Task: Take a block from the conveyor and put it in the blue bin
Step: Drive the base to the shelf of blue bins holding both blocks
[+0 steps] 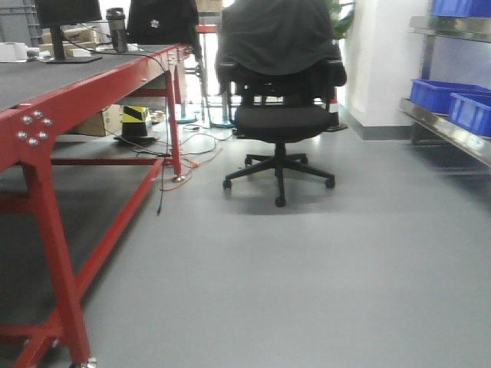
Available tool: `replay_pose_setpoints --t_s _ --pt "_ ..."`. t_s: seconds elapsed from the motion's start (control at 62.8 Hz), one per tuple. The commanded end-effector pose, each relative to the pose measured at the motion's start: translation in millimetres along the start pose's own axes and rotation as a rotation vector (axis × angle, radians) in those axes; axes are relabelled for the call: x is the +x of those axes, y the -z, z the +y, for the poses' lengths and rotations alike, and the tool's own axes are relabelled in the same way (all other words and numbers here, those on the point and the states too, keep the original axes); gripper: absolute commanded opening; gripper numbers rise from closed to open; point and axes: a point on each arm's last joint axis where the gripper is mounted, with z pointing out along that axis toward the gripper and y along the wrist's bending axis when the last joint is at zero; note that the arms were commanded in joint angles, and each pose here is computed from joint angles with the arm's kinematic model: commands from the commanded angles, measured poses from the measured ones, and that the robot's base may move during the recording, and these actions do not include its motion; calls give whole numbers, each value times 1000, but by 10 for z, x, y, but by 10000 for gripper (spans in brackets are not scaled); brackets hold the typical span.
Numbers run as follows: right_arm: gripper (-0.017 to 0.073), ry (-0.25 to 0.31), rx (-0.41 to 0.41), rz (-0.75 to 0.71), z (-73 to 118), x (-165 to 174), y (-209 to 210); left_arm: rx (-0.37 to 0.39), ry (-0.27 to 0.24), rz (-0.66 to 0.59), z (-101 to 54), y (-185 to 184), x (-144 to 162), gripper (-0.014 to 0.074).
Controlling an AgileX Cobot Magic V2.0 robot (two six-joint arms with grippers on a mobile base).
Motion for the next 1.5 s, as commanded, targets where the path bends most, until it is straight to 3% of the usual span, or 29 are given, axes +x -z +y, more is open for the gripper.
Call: replay_pose_setpoints --t_s 0.0,1.481 --pt "-162 15 -3 -26 3 -18 7 -2 13 -25 1 7 -25 -111" --pt "-162 15 -3 -26 3 -18 7 -2 13 -25 1 7 -25 -111"
